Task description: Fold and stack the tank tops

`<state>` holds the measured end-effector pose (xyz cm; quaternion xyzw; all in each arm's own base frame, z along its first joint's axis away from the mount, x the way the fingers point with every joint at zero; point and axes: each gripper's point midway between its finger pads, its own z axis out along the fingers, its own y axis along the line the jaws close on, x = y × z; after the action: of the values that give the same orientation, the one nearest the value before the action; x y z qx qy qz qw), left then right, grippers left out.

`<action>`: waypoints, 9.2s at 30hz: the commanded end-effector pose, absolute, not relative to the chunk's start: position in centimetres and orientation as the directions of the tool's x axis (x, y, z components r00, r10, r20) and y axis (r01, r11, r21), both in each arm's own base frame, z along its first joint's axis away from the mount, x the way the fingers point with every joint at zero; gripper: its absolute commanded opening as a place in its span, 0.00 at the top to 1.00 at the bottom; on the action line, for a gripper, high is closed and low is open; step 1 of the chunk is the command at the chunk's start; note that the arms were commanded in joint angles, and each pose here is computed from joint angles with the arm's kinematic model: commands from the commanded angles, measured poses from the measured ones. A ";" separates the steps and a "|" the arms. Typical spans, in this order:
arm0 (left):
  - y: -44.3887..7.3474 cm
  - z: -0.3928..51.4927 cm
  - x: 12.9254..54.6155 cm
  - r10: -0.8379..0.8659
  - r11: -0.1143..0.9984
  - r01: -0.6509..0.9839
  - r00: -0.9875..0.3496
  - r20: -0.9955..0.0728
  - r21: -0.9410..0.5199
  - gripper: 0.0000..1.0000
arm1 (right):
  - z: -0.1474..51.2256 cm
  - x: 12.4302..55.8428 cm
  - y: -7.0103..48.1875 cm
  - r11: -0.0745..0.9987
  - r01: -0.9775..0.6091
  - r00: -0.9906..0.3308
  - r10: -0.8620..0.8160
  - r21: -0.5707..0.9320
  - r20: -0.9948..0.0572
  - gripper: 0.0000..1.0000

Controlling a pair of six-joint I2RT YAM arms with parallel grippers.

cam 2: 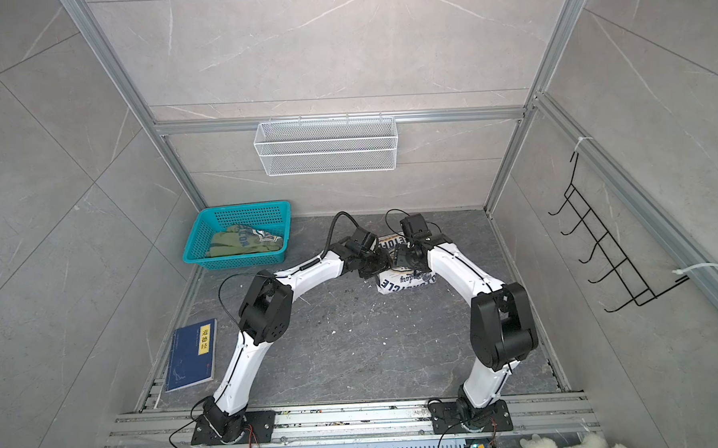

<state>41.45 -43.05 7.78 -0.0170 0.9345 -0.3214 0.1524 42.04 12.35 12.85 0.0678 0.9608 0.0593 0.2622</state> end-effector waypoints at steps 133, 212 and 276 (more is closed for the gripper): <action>5.6 18.5 49.9 -0.526 0.826 -0.542 -0.637 -0.563 -0.159 0.18 | 18.3 30.5 9.3 0.862 0.031 -0.787 0.333 0.506 -0.520 0.08; -15.0 70.8 27.8 -0.519 0.588 0.728 0.006 -0.854 -0.352 1.00 | 16.1 27.4 10.0 0.849 0.012 -0.833 0.301 0.528 -0.464 0.07; -13.1 13.7 33.7 -0.320 0.921 -0.123 -0.781 -0.536 -0.371 0.44 | 11.1 14.8 21.6 0.929 -0.330 -0.804 -0.369 -0.167 -0.466 1.00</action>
<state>34.01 -13.41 12.16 -0.1312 0.9361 -0.1566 0.2862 12.45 25.64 6.42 -0.1873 0.9650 0.0448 0.1780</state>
